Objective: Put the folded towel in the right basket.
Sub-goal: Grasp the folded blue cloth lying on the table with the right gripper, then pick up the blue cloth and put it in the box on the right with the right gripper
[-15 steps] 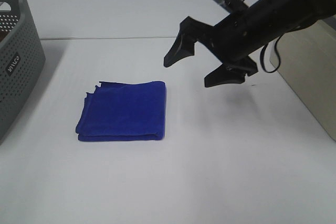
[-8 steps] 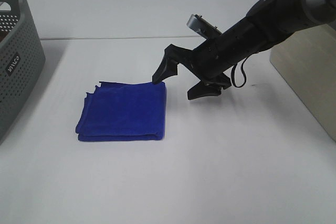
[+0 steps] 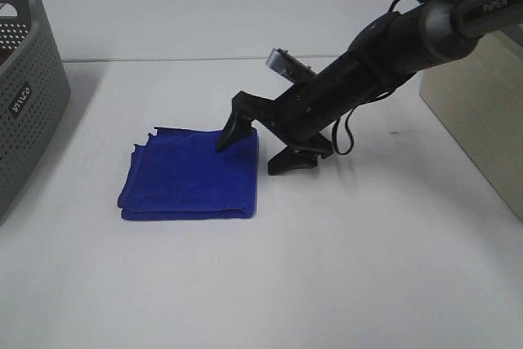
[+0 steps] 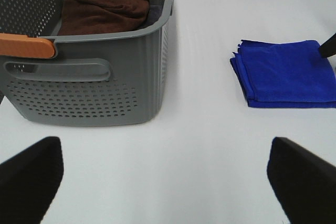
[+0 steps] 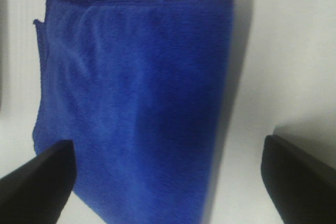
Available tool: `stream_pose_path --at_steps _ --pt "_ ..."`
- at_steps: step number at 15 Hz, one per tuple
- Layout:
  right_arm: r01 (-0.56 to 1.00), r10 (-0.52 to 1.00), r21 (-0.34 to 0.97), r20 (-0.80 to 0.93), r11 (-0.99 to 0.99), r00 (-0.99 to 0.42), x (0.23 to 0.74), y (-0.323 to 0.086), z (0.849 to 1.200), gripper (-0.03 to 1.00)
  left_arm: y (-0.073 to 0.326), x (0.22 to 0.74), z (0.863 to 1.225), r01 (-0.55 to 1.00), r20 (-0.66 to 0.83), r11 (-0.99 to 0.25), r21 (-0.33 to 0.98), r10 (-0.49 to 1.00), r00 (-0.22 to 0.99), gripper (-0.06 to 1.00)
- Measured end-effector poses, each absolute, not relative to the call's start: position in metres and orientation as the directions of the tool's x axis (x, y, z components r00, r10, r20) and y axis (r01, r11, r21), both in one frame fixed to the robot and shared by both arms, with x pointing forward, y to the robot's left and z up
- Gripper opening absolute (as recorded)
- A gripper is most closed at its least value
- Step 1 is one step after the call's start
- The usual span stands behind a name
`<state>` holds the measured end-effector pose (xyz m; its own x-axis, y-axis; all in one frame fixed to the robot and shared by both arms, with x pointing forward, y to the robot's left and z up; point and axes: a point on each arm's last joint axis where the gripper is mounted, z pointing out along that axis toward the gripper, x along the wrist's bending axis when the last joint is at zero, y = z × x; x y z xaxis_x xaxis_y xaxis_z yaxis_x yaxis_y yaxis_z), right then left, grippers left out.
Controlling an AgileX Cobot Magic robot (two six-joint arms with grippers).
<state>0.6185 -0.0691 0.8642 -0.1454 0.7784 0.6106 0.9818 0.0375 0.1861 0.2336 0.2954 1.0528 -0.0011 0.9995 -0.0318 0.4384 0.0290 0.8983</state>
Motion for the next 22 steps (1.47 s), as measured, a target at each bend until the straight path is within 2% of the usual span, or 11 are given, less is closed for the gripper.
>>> stream_pose_path --at_steps 2,4,5,7,8,13,15,18,22 --pt "0.979 0.753 0.189 0.631 0.081 -0.184 0.608 -0.034 0.861 0.89 0.295 0.234 1.053 0.438 -0.032 0.029 0.898 0.999 -0.001 0.98" --pt "0.973 0.728 0.198 0.649 0.115 -0.218 0.603 0.004 0.858 0.79 0.295 0.234 1.053 0.438 -0.032 0.029 0.898 0.999 -0.001 0.98" --pt "0.972 0.724 0.201 0.652 0.120 -0.225 0.600 0.018 0.854 0.67 0.295 0.234 1.053 0.438 -0.032 0.029 0.898 0.999 -0.001 0.98" --pt "0.967 0.720 0.210 0.648 0.143 -0.247 0.596 0.036 0.845 0.26 0.295 0.234 1.053 0.438 -0.032 0.029 0.898 0.999 -0.001 0.98" --pt "0.964 0.717 0.219 0.648 0.149 -0.258 0.595 0.041 0.846 0.11 0.295 0.234 1.053 0.438 -0.032 0.029 0.898 0.999 -0.001 0.98" --pt "0.960 0.709 0.226 0.650 0.163 -0.274 0.595 0.045 0.849 0.10 0.295 0.234 1.053 0.438 -0.032 0.029 0.898 0.999 -0.001 0.98" --pt "0.957 0.691 0.214 0.662 0.196 -0.290 0.596 0.039 0.862 0.10 0.295 0.234 1.053 0.438 -0.032 0.029 0.898 0.999 -0.001 0.98" --pt "0.935 0.647 0.293 0.678 0.198 -0.349 0.620 -0.008 0.940 0.10 0.295 0.234 1.053 0.438 -0.032 0.029 0.898 0.999 -0.001 0.98" --pt "0.877 0.675 0.480 0.648 -0.001 -0.353 0.650 -0.145 1.067 0.10 0.295 0.234 1.053 0.438 -0.032 0.029 0.898 0.999 -0.001 0.98"
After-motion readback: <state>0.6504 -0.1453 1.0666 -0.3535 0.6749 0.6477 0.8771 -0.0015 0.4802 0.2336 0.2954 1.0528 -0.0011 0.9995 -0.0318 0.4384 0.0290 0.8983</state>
